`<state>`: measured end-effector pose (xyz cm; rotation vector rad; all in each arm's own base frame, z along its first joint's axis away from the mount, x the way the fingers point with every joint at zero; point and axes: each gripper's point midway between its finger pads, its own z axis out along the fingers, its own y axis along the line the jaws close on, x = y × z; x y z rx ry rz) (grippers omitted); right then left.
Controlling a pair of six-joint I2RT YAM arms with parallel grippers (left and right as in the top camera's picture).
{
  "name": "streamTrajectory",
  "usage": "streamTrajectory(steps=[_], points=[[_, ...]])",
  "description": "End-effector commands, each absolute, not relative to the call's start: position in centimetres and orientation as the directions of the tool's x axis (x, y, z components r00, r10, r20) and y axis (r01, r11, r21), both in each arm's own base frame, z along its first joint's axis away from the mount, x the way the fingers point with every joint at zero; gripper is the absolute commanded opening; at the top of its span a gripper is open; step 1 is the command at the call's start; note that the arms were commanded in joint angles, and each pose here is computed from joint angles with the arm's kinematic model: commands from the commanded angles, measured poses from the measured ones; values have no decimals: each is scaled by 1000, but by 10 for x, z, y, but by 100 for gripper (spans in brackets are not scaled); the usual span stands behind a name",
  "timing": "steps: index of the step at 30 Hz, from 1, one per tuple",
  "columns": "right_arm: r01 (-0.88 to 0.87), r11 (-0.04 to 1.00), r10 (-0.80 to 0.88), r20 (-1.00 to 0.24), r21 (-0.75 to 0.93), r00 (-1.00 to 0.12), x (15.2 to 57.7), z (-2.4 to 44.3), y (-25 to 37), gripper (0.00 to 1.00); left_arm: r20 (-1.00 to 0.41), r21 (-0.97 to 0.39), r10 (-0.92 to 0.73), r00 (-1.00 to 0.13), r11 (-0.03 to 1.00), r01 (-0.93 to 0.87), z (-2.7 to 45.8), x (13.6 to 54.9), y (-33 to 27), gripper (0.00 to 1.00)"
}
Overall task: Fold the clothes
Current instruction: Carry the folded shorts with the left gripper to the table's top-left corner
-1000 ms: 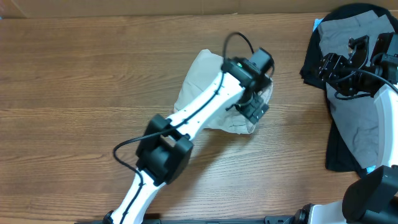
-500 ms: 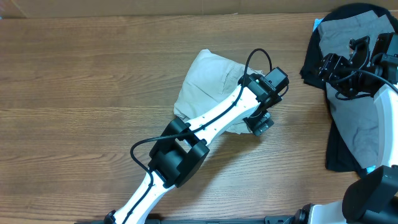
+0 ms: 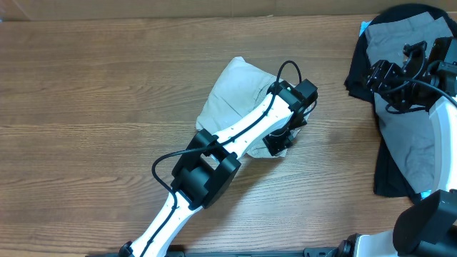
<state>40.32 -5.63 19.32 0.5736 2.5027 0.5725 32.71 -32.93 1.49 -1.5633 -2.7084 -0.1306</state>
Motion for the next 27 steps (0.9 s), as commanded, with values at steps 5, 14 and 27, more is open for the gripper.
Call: streamTrajectory(steps=[5,14,27], points=[[304,813,516,-370,497,-773,403,196,-59,74,42,110,720,-692,685,720,-18,358,-301,58],[302,813,515,-374,497,-771,403,196,-59,75,2,69,270,-963,960,270,-22,441,-172,4],[313,824,516,-395,472,-760,406,196,-66,74,-138,147,93,-986,986,72,-17,512,49,4]])
